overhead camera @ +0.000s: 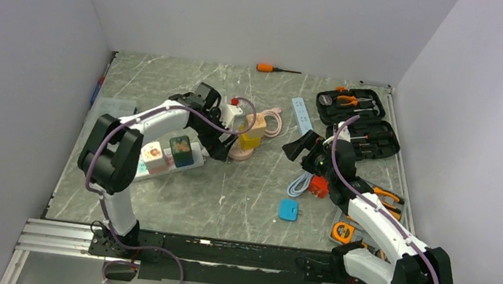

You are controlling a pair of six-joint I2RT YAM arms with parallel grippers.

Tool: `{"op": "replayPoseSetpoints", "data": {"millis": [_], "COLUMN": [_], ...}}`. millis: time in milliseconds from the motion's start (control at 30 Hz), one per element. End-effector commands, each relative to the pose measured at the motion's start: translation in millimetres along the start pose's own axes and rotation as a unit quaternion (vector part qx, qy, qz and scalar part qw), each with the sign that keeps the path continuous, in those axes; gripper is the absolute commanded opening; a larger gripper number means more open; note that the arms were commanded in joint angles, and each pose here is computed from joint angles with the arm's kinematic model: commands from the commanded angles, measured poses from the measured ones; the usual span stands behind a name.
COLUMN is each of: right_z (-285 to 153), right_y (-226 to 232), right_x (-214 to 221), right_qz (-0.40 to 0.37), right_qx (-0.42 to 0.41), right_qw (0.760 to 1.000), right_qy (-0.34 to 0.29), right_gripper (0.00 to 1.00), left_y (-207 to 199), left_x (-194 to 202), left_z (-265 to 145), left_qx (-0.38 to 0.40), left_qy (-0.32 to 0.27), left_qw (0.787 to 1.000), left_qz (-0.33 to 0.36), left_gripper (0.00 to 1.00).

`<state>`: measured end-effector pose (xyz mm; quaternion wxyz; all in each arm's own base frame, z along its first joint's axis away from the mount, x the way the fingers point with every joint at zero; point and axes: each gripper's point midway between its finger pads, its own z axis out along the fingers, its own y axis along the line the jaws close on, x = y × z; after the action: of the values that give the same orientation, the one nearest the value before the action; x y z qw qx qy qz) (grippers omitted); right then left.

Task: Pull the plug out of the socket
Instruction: Remove the plug from the socket.

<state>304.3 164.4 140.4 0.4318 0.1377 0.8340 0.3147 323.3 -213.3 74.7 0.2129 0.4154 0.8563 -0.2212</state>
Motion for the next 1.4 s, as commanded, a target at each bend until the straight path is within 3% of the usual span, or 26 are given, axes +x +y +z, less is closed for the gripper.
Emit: {"op": "replayPoseSetpoints", "data": {"millis": [0,333,433,600,733,833,1000,1100,1367], "right_z": [-3,-3,-1,0,1,2,10,20,54], "right_y": [9,10,9,9,7,5,9,24,76], "right_x": [-14,-14,-11,-6,2,12,29,28,36], "right_qz": [-0.01,-0.016,-0.012,-0.002,0.016,0.049,0.126,0.135,0.159], "right_qx": [-0.016,-0.018,-0.02,-0.024,-0.028,-0.035,-0.069,-0.088,-0.14], "right_qw": [0.999,0.999,0.999,1.0,0.999,0.998,0.99,0.987,0.976], "right_qy": [-0.027,-0.029,-0.024,-0.016,-0.008,0.0,0.011,0.015,0.042], "right_gripper": [0.96,0.95,0.94,0.93,0.93,0.93,0.94,0.93,0.92], "left_y": [17,44,37,23,18,16,-6,-17,-33], "left_x": [-8,-1,-2,-1,-5,-12,-35,-47,-70], "left_z": [14,34,44,55,55,50,25,10,-17], "left_qx": [-0.014,-0.066,-0.048,-0.035,-0.036,-0.04,0.01,0.047,0.095], "left_qy": [0.001,0.031,0.04,0.064,0.062,0.057,0.013,-0.011,-0.067], "left_qw": [1.0,0.997,0.997,0.996,0.996,0.997,0.998,0.993,0.983], "left_qz": [0.013,0.036,0.038,0.056,0.05,0.015,-0.068,-0.109,-0.144], "left_gripper": [0.99,0.97,0.81,0.34,0.22,0.0,0.0,0.0,0.0]}}
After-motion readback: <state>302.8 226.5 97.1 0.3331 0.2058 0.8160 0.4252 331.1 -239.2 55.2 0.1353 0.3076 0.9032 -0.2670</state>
